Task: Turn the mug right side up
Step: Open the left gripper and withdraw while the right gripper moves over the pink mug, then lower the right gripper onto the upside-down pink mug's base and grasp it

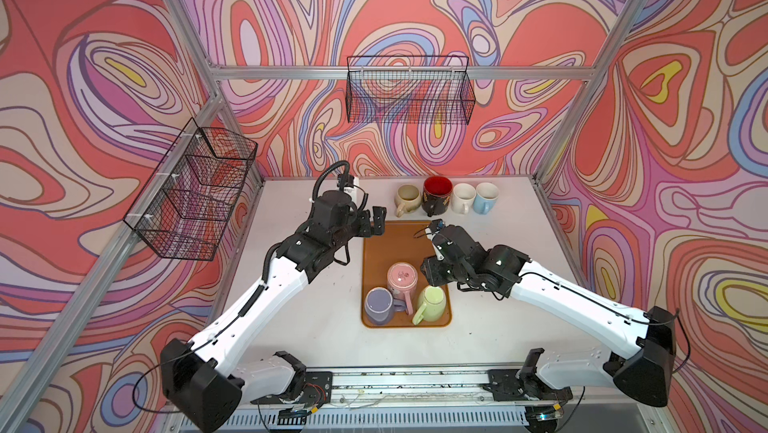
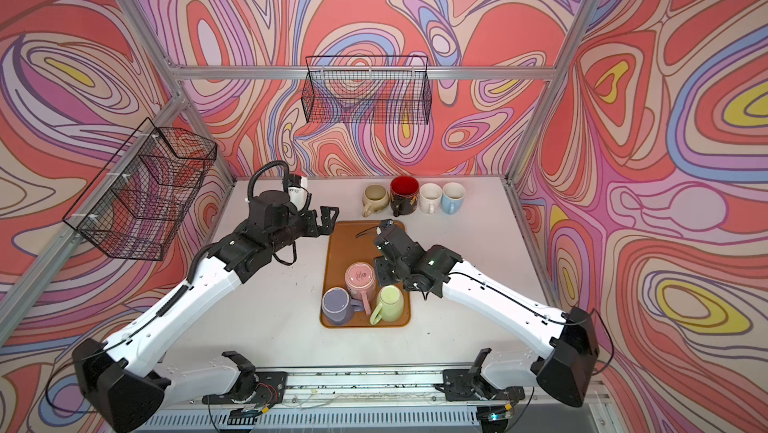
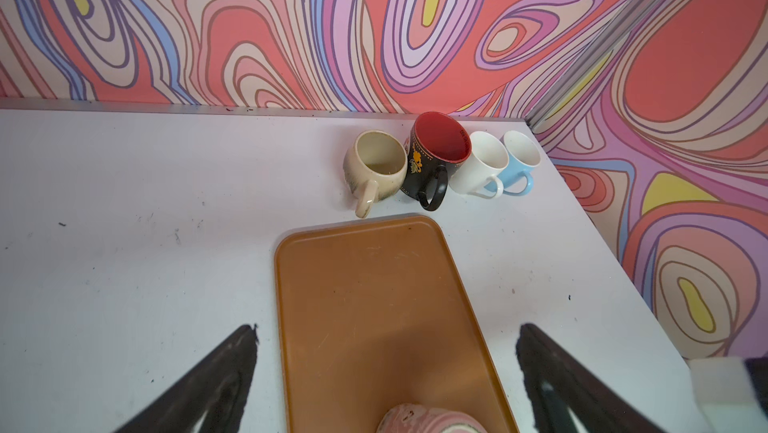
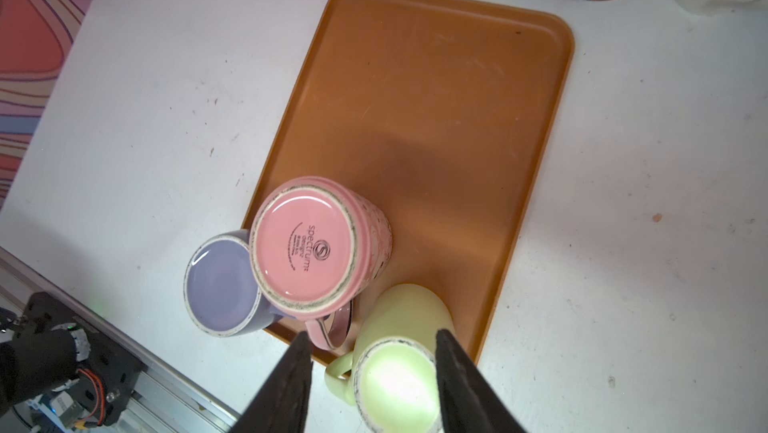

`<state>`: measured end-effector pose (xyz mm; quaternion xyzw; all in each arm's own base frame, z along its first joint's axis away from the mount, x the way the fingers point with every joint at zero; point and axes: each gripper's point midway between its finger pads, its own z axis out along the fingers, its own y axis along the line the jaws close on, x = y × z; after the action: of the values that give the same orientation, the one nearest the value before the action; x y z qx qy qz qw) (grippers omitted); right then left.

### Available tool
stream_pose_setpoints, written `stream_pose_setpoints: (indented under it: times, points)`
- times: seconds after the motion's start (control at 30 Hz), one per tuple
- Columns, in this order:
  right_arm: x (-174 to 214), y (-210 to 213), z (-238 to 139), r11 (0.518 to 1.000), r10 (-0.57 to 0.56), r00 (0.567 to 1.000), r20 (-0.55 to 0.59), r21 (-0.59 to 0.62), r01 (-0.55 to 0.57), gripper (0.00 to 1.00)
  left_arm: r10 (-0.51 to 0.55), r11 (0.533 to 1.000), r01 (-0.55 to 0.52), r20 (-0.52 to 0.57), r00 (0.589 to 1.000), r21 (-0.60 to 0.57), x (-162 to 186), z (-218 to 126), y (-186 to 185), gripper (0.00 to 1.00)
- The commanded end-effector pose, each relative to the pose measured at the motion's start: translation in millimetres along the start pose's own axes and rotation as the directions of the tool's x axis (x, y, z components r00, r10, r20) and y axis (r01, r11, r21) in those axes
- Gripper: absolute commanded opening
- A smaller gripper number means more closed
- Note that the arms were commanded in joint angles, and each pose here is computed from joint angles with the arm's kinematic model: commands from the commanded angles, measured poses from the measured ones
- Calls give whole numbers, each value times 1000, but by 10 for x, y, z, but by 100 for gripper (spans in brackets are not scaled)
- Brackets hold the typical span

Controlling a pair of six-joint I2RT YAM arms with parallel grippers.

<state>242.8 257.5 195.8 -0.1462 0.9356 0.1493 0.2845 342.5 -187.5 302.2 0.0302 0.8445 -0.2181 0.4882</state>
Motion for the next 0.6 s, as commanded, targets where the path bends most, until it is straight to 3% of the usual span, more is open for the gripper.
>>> stream_pose_setpoints:
  times: [0.0,0.23,0.57]
  points:
    - [13,62,-5,998,1,1000,26,66,-2,51,-5,1000,4,-43,999,-22,194,-248,97,100]
    - [299,332,184,997,-12,999,-39,78,15,52,32,998,-32,-6,999,-46,350,-770,278,100]
    - [453,407,457,988,40,996,-78,155,-28,51,75,997,-75,-28,997,-11,505,-978,290,100]
